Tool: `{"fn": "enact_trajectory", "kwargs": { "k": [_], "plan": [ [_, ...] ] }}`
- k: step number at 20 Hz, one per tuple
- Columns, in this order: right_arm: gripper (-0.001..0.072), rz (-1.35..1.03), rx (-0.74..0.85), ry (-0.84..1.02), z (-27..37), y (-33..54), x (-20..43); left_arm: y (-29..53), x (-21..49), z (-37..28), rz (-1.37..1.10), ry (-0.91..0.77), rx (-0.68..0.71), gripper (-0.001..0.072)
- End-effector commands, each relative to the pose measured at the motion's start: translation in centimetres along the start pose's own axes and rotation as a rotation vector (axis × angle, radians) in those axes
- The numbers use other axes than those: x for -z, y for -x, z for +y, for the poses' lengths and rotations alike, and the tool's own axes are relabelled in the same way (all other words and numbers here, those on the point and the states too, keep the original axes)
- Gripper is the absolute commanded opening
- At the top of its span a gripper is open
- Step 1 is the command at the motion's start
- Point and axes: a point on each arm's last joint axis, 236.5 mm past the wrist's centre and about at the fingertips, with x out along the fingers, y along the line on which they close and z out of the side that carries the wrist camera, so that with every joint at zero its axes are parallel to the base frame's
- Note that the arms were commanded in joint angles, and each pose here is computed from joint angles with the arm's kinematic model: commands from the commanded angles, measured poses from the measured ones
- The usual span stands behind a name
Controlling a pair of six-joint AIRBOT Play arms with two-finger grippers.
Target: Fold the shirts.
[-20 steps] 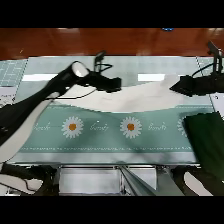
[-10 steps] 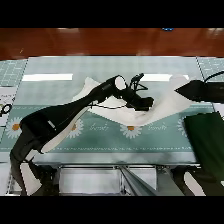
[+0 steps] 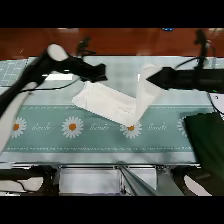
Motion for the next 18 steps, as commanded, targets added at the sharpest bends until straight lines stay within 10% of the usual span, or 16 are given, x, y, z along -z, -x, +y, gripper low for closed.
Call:
{"fn": "enact_trajectory", "kwargs": {
  "k": [1, 11, 12, 13, 18],
  "plan": [
    [0.0025, 0.035, -0.090, -0.008, 3.9, -9.6, -0.6, 9.0, 1.1, 5.1, -0.182, 0.005, -0.100, 0.0019],
    [0.0025, 0.250, -0.184, -0.114, 4.8, -27.9, 4.3, 12.6, 8.2, 9.0, -0.261, 0.077, -0.166, 0.0019],
    [0.0123, 0.254, -0.188, -0.135, 4.6, -28.4, 4.6, 12.4, 8.3, 9.2, -0.258, 0.079, -0.170, 0.0019],
    [0.0386, 0.268, -0.196, -0.149, 4.7, -28.7, 5.1, 12.2, 8.3, 9.5, -0.262, 0.085, -0.173, 0.0019],
    [0.0416, 0.436, -0.230, -0.098, 4.3, -21.9, 4.5, 13.7, 5.6, 11.5, -0.371, 0.119, -0.212, 0.0019]
  ]
}}
